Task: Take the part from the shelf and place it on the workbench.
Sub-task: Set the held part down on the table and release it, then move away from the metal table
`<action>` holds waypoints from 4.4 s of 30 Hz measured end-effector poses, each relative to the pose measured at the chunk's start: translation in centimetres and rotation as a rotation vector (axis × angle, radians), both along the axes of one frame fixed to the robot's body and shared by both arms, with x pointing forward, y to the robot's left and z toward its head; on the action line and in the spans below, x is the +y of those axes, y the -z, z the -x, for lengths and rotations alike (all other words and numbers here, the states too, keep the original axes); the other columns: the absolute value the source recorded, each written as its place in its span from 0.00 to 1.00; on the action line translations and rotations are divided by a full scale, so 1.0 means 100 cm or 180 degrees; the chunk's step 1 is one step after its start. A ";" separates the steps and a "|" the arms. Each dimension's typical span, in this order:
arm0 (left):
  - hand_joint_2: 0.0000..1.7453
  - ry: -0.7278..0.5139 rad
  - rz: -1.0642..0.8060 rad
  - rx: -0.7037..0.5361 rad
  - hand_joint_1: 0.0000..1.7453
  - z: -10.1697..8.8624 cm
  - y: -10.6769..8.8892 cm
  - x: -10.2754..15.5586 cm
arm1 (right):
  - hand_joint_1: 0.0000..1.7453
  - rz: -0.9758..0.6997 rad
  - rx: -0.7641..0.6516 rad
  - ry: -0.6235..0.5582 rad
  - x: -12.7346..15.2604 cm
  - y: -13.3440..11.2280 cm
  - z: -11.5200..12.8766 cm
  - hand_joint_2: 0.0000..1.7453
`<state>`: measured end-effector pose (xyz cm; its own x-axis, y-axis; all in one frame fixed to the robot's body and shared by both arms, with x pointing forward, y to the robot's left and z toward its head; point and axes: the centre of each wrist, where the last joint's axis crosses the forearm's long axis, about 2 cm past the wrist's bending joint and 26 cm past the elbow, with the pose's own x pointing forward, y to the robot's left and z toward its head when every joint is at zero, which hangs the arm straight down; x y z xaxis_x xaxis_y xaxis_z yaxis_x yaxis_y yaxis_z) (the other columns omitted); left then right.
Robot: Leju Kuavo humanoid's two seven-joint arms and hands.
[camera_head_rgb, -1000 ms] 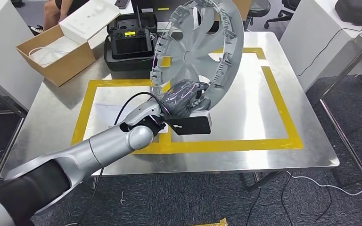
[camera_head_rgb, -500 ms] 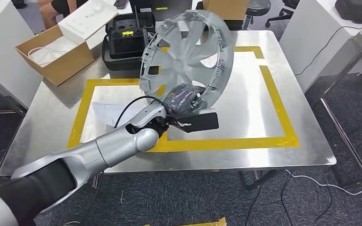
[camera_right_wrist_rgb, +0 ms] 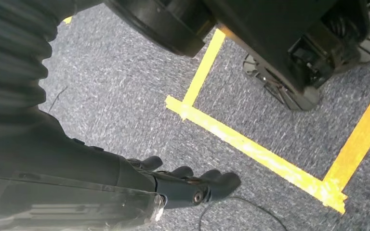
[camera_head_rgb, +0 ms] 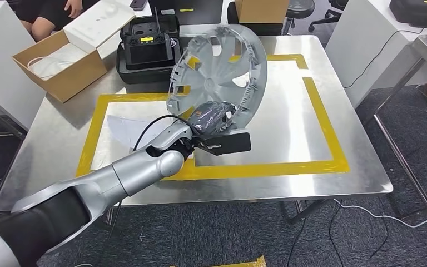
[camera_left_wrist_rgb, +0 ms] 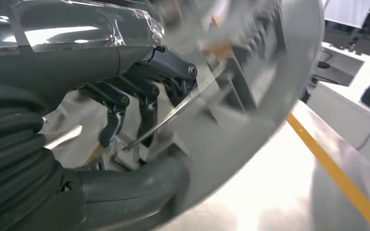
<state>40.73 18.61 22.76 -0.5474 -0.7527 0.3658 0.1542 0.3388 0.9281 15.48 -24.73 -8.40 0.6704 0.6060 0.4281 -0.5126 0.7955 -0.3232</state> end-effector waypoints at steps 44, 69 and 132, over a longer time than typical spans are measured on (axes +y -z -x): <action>0.00 0.0279 0.2731 -0.1264 0.00 0.049 -0.035 0.006 | 0.00 0.0036 0.0036 -0.0025 0.000 0.003 0.009 0.00; 0.00 -0.0256 0.2345 -0.2324 0.00 0.184 -0.039 0.044 | 0.00 0.0004 -0.0044 0.0754 -0.009 0.016 0.057 0.00; 0.00 -0.1202 0.2951 -0.2245 0.00 0.207 0.019 0.076 | 0.00 0.0161 -0.0295 0.1621 -0.046 0.020 0.071 0.00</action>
<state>20.02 26.26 20.82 -0.6460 -0.5193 0.5594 -0.5360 0.8304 0.1519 8.41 -29.38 -10.36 0.8464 0.2342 0.4783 -0.0320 0.9188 -0.3934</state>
